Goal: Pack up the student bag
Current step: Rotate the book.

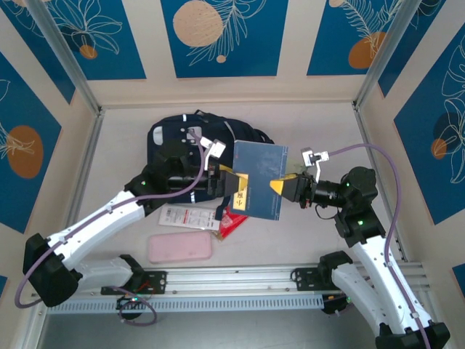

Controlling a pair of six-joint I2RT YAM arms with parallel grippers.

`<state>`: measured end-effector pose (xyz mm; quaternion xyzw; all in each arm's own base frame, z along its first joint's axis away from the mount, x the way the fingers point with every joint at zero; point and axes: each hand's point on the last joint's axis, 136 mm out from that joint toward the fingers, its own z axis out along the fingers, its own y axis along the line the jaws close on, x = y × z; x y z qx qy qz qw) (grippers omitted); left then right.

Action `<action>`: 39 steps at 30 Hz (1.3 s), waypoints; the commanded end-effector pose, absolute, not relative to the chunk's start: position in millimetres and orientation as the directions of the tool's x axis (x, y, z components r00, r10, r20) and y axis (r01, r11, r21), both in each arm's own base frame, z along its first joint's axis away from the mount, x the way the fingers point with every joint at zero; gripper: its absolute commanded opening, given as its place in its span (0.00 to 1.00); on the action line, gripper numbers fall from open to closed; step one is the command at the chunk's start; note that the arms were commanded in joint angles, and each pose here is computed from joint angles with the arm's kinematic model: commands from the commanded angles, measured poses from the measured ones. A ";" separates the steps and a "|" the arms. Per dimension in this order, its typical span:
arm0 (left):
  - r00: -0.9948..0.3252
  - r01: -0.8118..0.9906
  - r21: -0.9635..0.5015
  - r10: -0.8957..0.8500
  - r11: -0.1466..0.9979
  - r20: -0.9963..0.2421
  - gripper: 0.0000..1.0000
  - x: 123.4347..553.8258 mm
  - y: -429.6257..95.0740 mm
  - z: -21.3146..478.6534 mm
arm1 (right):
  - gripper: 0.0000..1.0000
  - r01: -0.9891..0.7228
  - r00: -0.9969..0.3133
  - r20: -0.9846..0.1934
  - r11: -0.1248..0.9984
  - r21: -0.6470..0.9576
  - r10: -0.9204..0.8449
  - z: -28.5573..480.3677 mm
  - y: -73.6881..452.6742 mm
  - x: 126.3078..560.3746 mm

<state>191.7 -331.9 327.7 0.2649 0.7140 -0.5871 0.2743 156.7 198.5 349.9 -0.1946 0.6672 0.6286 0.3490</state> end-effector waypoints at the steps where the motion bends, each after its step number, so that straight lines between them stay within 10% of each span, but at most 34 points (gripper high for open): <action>1: -0.651 0.759 -0.649 0.031 0.051 -0.758 0.72 176.7 -328.3 353.9 | 0.00 -0.723 -0.665 -0.730 0.108 0.682 0.161 351.5 198.0 145.3; 18: -0.667 0.741 -0.670 0.057 -0.048 -0.743 0.00 166.3 -333.5 355.1 | 0.00 -0.649 -0.706 -0.685 0.224 0.727 0.179 313.7 193.5 160.4; 24: -0.659 0.752 -0.658 0.050 0.024 -0.751 0.00 171.7 -329.3 347.7 | 0.00 -0.592 -0.702 -0.668 0.318 0.741 0.249 302.3 185.3 177.5; 29: -0.659 0.738 -0.659 -0.055 0.145 -0.750 0.00 192.8 -321.8 348.4 | 0.53 -0.620 -0.655 -0.684 0.290 0.729 0.321 309.8 183.5 178.8; 39: -0.597 0.578 -0.801 -0.586 0.159 -0.547 0.00 240.7 -268.5 381.7 | 0.79 -0.657 -0.539 -0.691 0.273 0.703 0.481 310.1 184.4 186.6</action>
